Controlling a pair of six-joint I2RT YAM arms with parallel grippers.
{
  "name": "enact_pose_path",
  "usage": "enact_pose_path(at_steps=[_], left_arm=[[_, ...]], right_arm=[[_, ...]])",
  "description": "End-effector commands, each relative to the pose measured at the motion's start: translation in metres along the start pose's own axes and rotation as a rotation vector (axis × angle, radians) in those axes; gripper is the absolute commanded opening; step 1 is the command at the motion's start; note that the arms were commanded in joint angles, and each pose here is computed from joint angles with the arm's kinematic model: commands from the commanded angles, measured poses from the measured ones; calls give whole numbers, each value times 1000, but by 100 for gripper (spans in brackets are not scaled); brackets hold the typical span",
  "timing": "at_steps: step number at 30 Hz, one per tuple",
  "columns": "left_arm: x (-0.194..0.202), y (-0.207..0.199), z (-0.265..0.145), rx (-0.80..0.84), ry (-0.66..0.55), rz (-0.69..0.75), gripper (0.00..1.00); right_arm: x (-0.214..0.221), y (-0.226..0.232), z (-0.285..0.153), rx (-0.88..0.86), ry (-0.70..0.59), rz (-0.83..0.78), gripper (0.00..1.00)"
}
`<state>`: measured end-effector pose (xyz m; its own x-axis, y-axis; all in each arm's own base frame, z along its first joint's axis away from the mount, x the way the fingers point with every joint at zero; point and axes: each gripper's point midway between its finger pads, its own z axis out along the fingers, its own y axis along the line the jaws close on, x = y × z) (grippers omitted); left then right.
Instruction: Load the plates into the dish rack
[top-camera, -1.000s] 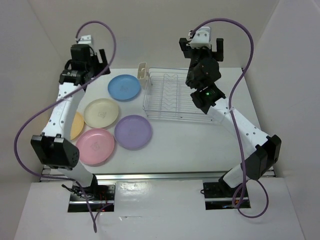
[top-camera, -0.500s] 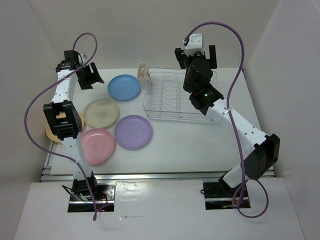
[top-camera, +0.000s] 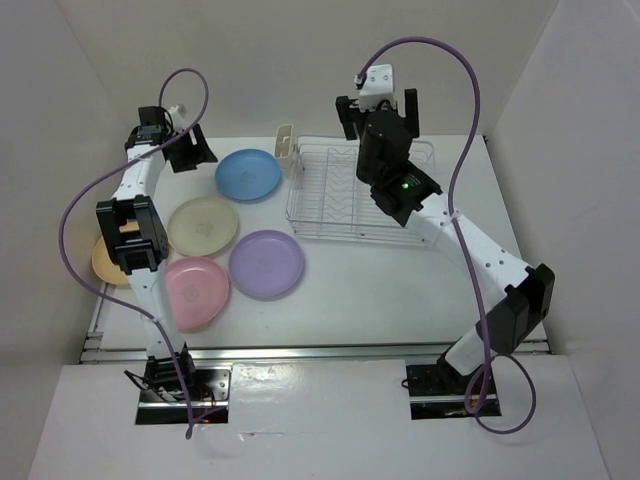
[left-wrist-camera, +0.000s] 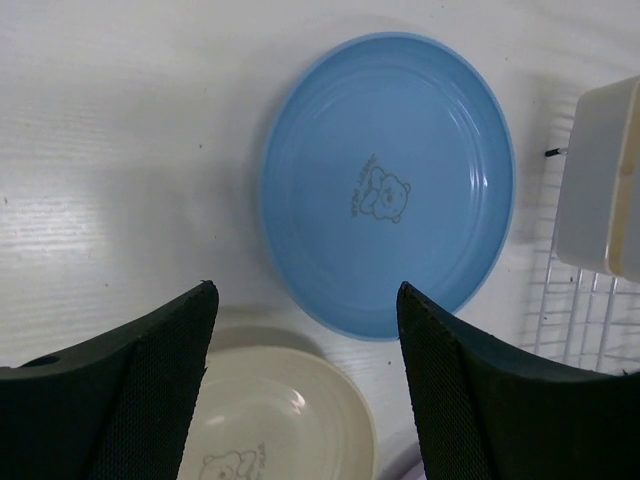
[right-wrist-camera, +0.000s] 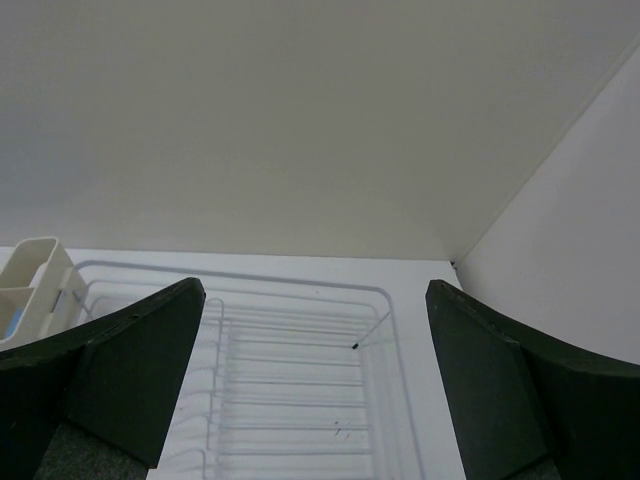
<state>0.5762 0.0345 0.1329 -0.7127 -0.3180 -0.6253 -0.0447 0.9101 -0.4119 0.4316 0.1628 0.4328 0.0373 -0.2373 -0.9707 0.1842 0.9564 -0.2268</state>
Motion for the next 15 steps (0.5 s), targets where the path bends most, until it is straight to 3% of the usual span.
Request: enact_pose_path(at_steps=[1, 8, 15], left_arm=[[-23, -5, 15, 54, -80, 104, 77], [0, 27, 56, -81, -10, 45, 76], [28, 28, 84, -127, 52, 54, 76]], right_arm=[[-23, 3, -3, -3, -20, 44, 100], [-24, 32, -9, -47, 0, 15, 100], [-28, 55, -21, -66, 5, 13, 100]])
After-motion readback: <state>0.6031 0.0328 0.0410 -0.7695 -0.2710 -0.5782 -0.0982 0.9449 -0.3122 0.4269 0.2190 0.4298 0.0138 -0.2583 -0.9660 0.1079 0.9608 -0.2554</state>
